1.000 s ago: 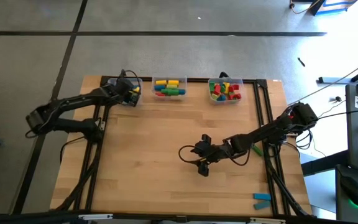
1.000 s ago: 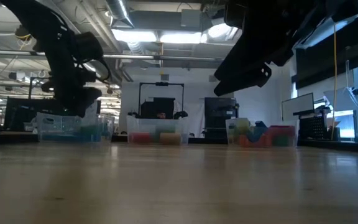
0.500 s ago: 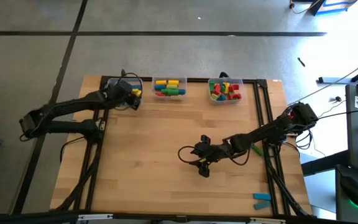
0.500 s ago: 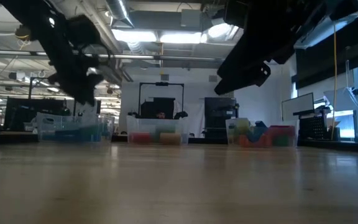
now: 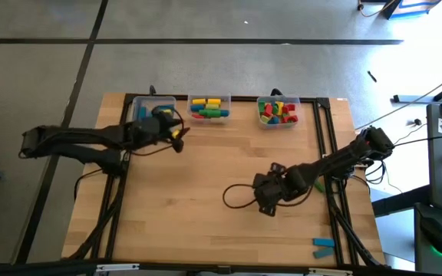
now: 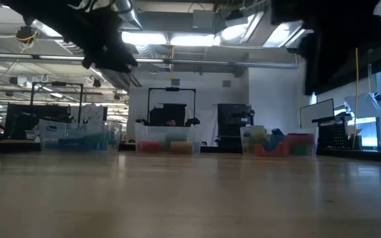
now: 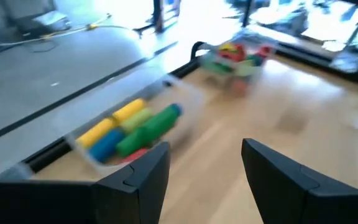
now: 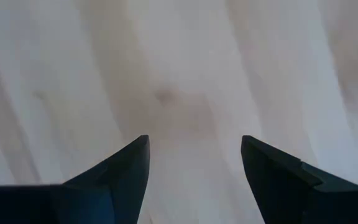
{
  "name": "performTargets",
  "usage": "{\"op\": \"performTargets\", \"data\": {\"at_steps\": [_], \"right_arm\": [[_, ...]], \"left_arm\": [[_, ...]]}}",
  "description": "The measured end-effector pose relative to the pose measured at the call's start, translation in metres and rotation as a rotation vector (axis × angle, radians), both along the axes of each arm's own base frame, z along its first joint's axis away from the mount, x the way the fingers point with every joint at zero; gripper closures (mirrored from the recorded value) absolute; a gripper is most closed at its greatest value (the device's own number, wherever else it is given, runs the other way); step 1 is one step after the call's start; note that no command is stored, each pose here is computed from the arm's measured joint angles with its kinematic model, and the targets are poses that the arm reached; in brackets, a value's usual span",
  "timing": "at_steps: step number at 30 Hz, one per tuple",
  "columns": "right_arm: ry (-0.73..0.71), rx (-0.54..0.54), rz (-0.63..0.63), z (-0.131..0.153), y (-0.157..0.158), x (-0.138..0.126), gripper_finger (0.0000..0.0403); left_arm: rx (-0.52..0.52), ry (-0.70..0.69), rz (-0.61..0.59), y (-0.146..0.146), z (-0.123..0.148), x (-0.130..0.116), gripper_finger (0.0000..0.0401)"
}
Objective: Sort blocks by size
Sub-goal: Put the green rectangular block into the left transparent bin
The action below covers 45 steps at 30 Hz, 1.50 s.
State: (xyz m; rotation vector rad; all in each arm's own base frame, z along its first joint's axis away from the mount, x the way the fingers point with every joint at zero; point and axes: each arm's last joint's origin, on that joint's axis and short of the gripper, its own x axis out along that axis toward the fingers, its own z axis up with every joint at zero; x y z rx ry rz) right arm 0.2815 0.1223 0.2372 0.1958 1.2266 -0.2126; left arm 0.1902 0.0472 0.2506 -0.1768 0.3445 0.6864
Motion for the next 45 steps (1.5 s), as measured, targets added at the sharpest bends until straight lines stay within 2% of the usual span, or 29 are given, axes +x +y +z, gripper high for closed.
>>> {"op": "performTargets", "data": {"at_steps": [6,10,18,26,36,40,45], "right_arm": [[0.296,-0.04,-0.231,0.001,-0.015,-0.026,0.0155],[0.49,-0.076,-0.353,-0.002,-0.033,-0.04,0.0155],[0.722,0.049,-0.474,-0.031,-0.078,-0.051,0.0155],[0.814,0.214,-0.56,-0.064,-0.114,-0.066,0.0155],[0.903,0.299,-0.637,-0.095,-0.136,-0.094,0.0155],[0.865,0.321,-0.63,-0.1,-0.141,-0.09,0.0162],[0.933,0.307,-0.644,-0.111,-0.142,-0.09,0.0185]], "left_arm": [[0.023,-0.089,-0.084,-0.014,0.003,0.017,0.0205],[0.037,-0.063,-0.119,-0.02,-0.002,0.024,0.0205],[0.06,0.001,-0.166,-0.026,-0.012,0.033,0.0205],[0.079,0.02,-0.178,-0.027,-0.013,0.033,0.0205],[0.084,0.024,-0.18,-0.027,-0.013,0.033,0.0205],[0.084,0.024,-0.18,-0.027,-0.013,0.033,0.0205],[0.083,0.024,-0.18,-0.027,-0.013,0.033,0.0205]]}}
